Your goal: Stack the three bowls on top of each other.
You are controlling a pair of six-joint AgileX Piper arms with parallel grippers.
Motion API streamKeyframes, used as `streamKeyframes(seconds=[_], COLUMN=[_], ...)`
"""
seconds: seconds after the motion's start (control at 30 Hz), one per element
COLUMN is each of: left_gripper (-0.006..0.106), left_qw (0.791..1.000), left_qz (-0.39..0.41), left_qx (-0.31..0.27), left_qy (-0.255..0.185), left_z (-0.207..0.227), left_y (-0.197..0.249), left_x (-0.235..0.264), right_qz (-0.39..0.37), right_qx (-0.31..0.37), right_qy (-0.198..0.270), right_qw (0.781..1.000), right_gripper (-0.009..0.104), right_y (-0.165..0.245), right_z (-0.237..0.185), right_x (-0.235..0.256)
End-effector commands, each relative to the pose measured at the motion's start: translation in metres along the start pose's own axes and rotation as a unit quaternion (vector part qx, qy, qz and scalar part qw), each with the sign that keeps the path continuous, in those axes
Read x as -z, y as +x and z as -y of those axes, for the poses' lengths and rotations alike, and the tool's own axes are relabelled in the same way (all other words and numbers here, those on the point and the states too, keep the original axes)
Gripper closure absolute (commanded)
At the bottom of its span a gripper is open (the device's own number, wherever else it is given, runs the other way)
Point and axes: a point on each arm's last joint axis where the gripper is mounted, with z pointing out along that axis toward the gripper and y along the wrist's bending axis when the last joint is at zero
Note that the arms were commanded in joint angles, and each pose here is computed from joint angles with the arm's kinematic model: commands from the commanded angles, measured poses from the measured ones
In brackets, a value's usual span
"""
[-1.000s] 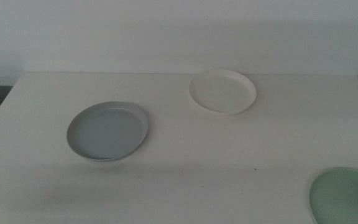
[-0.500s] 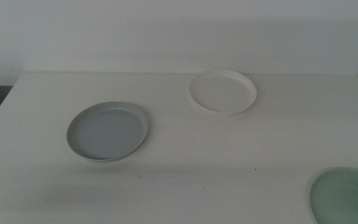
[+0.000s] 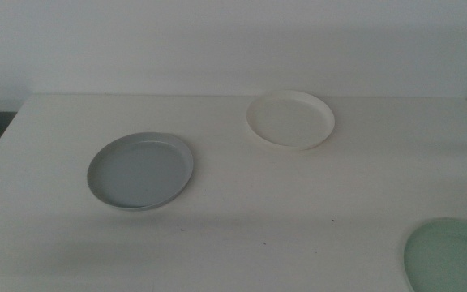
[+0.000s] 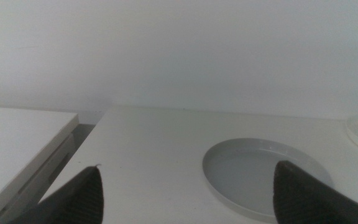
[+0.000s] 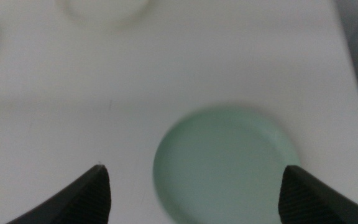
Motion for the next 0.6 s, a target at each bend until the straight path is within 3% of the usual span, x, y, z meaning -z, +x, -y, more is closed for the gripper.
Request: streamKeyframes(seconds=[0.0,0.13,0.3,0.47,0.57], left_gripper=[0.007,0.007,0.007,0.007,0.007], left_qw=[1.000,1.000,1.000,1.000,1.000], left_qz=[0.008,0.008,0.008,0.008,0.008], left_qx=[0.000,0.000,0.000,0.000,0.000], left_qy=[0.002,0.002,0.002,0.002,0.002], left_z=[0.000,0.000,0.000,0.000,0.000], left_y=[-0.001,-0.001,-0.001,-0.001,-0.001], left_x=[0.000,0.000,0.000,0.000,0.000], right_qz=[-0.084,-0.060,-0.037,-0.060,-0.085], right_qx=[-0.002,-0.006,-0.033,0.007,0.012], right_qy=[-0.006,-0.004,0.013,0.120,0.144], right_qw=[0.996,0.998,0.999,0.991,0.986], right_gripper=[0.003,0.003,0.003,0.003,0.003], right_y=[-0.020,-0.072,-0.104,-0.104,-0.099], right_z=[-0.002,-0.001,0.001,0.023,0.033], right_x=[0.010,0.014,0.018,0.010,0.001])
